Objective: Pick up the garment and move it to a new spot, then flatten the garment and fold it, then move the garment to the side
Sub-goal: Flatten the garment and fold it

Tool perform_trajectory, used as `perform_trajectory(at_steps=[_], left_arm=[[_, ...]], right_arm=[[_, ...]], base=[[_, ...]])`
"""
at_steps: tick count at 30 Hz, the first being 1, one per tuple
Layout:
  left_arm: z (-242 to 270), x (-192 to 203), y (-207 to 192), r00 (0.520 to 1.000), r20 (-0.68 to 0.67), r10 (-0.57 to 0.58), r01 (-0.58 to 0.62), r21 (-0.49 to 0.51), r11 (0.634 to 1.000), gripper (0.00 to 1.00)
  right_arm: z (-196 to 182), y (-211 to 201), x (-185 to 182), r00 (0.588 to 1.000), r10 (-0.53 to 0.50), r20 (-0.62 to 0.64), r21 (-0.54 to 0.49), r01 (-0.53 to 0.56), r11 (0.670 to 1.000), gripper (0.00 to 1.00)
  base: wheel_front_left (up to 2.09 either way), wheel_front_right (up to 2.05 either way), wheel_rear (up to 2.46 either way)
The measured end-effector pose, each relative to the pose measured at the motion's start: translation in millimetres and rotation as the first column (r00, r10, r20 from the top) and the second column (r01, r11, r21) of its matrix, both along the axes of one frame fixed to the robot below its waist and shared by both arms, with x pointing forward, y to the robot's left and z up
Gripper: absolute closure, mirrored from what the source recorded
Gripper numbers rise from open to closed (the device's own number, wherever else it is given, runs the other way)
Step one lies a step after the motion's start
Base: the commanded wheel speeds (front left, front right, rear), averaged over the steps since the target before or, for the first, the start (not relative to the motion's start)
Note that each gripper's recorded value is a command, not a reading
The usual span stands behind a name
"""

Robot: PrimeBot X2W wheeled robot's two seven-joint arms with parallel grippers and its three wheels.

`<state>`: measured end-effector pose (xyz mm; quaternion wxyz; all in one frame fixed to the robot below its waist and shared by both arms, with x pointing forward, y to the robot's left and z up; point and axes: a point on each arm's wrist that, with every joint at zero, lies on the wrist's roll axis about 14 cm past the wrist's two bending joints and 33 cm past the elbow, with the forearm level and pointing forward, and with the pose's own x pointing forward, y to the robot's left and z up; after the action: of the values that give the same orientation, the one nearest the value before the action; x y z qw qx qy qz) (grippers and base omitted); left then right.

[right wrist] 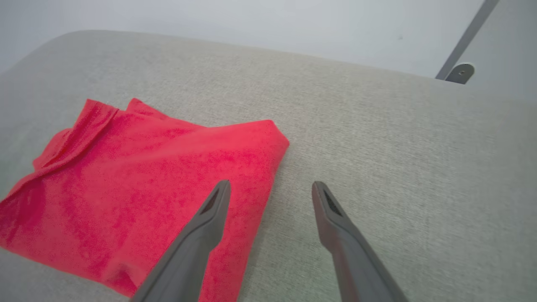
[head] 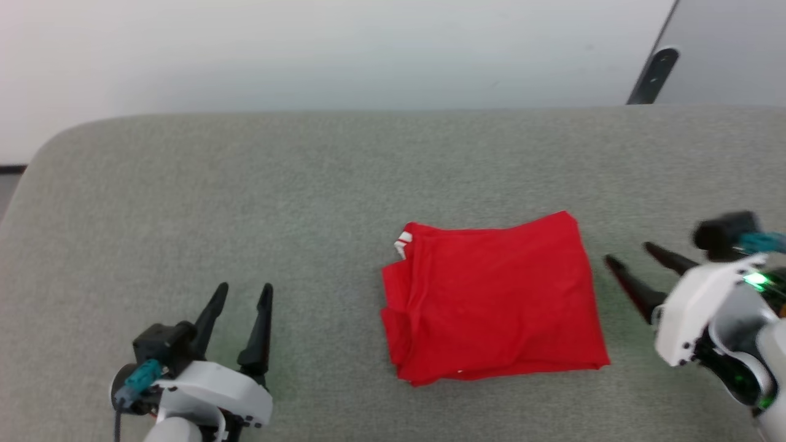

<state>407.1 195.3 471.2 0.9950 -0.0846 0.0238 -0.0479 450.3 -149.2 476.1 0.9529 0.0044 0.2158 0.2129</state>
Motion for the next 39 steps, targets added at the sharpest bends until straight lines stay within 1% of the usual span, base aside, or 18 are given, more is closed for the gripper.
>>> perform_trajectory(at_steps=[3,8,14,17,26,33,39], left_arm=[[2.4,1.3,0.8,1.000,0.004,-0.004,0.004,0.009,1.000,0.00],[4.5,-3.7,5.9,1.000,0.007,0.014,-0.014,0.023,1.000,0.00],[6.6,-19.3,9.9,0.999,0.011,0.031,-0.031,0.025,0.999,0.00],[10.2,-28.3,11.8,0.999,0.023,0.042,-0.043,0.026,0.999,0.00],[20.4,-54.8,19.8,0.996,0.054,0.074,-0.076,0.049,0.996,0.00],[24.4,-71.6,18.4,0.995,0.053,0.083,-0.086,0.057,0.995,0.00],[28.3,-85.1,15.8,0.995,0.042,0.092,-0.095,0.061,0.994,0.00]], right_arm=[[7.0,-24.0,-5.1,0.995,-0.080,0.062,0.022,0.079,0.997,0.00],[22.3,-52.1,-16.2,0.969,-0.187,0.161,0.074,0.177,0.981,0.00],[38.2,-62.1,-34.1,0.932,-0.260,0.252,0.146,0.229,0.962,0.00],[40.8,-58.4,-44.8,0.919,-0.283,0.273,0.183,0.239,0.954,0.00],[48.9,-40.9,-67.3,0.908,-0.288,0.303,0.219,0.228,0.949,0.00],[56.7,-45.8,-80.7,0.891,-0.329,0.313,0.244,0.260,0.934,0.00],[52.4,-51.1,-94.7,0.885,-0.365,0.290,0.244,0.300,0.922,0.00]], base=[[0.00,0.00,0.00],[0.00,0.00,0.00],[0.00,0.00,0.00],[0.00,0.00,0.00],[0.00,0.00,0.00],[0.00,0.00,0.00],[0.00,0.00,0.00]])
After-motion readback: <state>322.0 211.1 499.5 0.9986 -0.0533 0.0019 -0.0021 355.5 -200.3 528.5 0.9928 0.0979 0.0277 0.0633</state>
